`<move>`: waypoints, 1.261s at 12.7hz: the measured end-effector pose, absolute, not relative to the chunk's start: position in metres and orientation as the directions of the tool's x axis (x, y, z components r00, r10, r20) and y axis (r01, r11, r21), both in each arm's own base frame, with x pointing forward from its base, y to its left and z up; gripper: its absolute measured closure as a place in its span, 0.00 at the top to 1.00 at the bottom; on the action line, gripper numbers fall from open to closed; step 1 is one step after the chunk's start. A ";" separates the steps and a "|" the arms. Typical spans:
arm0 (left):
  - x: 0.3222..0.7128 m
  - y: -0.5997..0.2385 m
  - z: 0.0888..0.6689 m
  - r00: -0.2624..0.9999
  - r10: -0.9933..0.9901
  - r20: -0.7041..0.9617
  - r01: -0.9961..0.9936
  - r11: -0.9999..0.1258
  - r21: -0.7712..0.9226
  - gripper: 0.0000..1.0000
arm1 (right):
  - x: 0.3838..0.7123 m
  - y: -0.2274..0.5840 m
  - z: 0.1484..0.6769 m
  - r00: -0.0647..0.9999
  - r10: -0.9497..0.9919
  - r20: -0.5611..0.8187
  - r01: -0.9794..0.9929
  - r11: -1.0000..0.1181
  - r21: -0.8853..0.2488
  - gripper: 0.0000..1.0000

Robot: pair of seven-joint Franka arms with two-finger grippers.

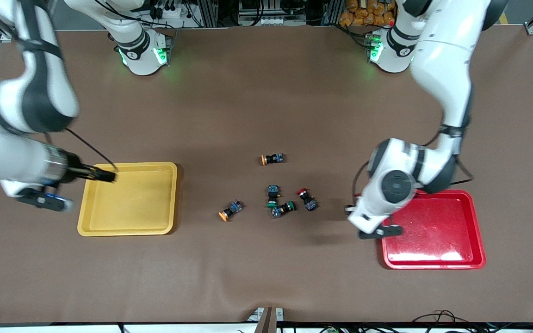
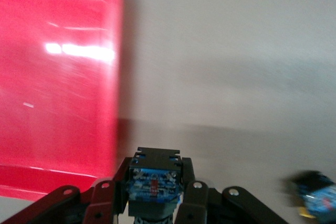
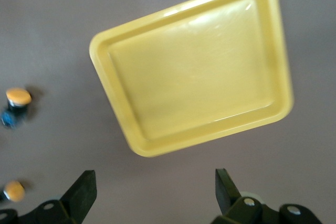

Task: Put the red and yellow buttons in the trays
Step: 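Carry the red button to the red tray while the right gripper reaches out, then release the red button in the red tray while the right gripper grasps an orange button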

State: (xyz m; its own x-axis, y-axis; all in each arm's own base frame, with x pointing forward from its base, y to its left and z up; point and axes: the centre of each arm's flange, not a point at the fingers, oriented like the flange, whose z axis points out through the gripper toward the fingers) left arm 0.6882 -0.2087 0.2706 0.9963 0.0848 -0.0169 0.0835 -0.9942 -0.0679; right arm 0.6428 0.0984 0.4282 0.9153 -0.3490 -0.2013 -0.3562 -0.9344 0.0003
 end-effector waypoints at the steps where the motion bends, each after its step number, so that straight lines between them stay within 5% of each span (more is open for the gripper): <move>1: 0.695 -0.183 0.272 0.997 0.071 -0.020 0.069 -0.995 -0.068 0.41 | 0.646 0.126 0.417 0.886 -0.421 -0.195 -0.426 -0.904 0.019 1.00; 8: 0.716 -0.005 0.246 0.994 -0.098 -0.054 -0.103 -0.990 -0.094 0.41 | 0.681 0.238 0.322 0.649 -0.755 -0.094 -0.761 -0.647 -0.058 1.00; 13: 0.719 0.040 0.195 0.988 -0.150 -0.023 -0.152 -0.985 -0.082 0.41 | 0.677 0.317 0.275 0.594 -0.799 -0.091 -0.804 -0.586 -0.102 1.00; 16: 0.723 0.041 0.203 0.987 -0.162 0.000 -0.162 -0.983 -0.085 0.70 | 0.671 0.347 0.241 0.581 -0.809 -0.092 -0.813 -0.571 -0.113 1.00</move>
